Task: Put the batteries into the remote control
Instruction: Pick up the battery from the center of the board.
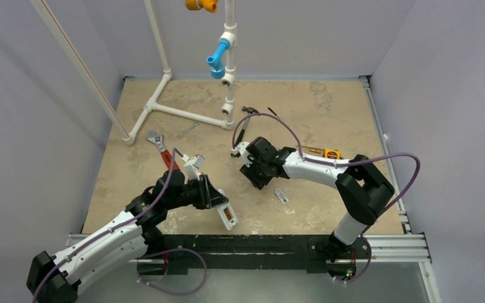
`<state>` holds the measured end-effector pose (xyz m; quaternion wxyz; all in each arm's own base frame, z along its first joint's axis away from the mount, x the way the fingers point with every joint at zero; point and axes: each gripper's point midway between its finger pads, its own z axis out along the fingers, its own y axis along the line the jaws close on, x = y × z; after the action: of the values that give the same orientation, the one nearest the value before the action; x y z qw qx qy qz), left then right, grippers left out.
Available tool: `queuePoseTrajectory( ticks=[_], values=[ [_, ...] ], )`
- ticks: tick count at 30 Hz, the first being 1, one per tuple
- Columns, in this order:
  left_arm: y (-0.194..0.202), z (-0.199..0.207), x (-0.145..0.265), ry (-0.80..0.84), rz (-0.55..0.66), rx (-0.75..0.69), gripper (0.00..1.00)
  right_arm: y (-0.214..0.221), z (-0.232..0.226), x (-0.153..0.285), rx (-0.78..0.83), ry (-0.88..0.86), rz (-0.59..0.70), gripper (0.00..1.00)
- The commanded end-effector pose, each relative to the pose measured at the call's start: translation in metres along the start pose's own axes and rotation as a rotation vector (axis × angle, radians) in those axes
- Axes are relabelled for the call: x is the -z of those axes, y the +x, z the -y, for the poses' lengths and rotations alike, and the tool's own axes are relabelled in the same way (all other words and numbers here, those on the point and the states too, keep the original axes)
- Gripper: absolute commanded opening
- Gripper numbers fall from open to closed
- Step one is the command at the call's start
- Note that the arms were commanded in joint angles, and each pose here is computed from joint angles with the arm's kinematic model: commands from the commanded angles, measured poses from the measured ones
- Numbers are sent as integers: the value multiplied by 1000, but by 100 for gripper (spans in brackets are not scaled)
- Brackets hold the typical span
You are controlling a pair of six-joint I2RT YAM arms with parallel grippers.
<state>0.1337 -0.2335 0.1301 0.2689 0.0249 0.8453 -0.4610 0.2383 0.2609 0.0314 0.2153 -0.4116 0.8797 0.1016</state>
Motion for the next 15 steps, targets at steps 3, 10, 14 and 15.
queuePoseTrajectory(
  ticks=[3,10,14,15],
  values=[
    [-5,12,2,39,5,-36,0,-45,9,2,86,-4,112,38],
    [-4,11,1,38,1,-36,0,-44,18,-4,116,30,92,38],
    [-5,12,1,37,-4,-38,0,-40,21,-13,107,22,64,38],
    [-5,12,1,36,-5,-39,0,-39,21,-14,102,19,60,38]
  ],
)
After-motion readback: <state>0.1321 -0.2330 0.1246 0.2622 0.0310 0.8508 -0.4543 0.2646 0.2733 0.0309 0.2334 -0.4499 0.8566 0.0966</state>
